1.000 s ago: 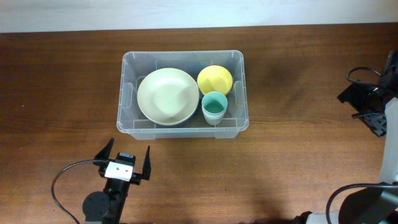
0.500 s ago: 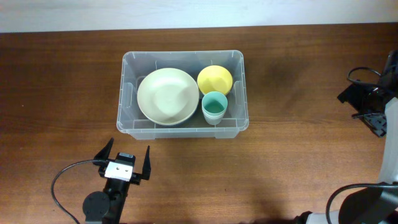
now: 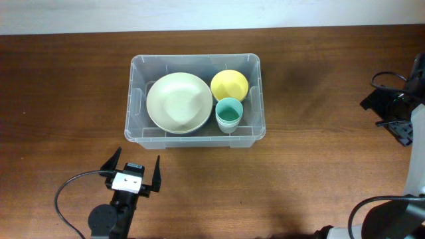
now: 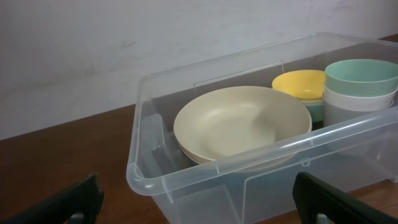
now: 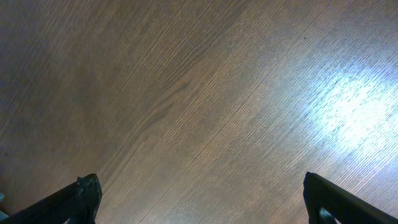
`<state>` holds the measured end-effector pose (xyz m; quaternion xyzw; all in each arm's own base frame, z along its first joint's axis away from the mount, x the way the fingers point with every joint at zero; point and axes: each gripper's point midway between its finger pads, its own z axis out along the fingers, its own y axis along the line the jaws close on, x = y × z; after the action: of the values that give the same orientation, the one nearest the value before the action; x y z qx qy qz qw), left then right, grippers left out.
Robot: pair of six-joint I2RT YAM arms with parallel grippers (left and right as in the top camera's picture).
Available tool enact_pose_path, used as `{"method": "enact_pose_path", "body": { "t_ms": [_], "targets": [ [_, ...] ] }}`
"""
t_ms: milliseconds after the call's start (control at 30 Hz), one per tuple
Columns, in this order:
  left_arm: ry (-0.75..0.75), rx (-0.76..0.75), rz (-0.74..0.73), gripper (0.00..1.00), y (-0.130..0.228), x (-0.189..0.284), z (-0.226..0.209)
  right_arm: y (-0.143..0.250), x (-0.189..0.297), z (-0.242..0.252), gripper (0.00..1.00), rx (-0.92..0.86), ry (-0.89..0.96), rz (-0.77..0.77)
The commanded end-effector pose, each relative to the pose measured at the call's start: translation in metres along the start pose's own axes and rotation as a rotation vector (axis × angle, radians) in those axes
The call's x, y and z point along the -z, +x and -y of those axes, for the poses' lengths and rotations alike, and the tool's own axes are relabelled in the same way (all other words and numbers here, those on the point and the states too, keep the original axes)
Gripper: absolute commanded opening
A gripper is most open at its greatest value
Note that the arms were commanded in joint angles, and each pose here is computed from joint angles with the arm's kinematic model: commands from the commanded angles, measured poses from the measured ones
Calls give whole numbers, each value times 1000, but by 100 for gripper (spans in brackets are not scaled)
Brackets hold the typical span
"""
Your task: Pack container
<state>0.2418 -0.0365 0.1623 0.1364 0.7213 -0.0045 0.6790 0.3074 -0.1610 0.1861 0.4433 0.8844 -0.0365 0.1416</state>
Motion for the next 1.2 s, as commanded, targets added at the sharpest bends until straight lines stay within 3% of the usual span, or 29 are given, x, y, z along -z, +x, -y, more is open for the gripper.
{"method": "enact_pose_path", "body": {
  "t_ms": [0, 567, 667, 767, 900, 1167],
  "targets": [
    [-11, -12, -2, 100, 3, 0, -1, 1, -2, 1, 99, -6, 4, -4],
    [-11, -12, -2, 100, 3, 0, -1, -2, 15, 0, 99, 1, -17, 57],
    [-11, -12, -2, 100, 3, 0, -1, -5, 37, -9, 99, 19, -84, 166],
    [-11, -12, -2, 100, 3, 0, -1, -2, 70, -28, 99, 80, -224, 382],
    [-11, -12, -2, 100, 3, 0, -1, 29, 101, -39, 99, 142, -401, 603],
    [-11, -12, -2, 100, 3, 0, -1, 78, 111, -22, 99, 132, -583, 901]
  ]
}}
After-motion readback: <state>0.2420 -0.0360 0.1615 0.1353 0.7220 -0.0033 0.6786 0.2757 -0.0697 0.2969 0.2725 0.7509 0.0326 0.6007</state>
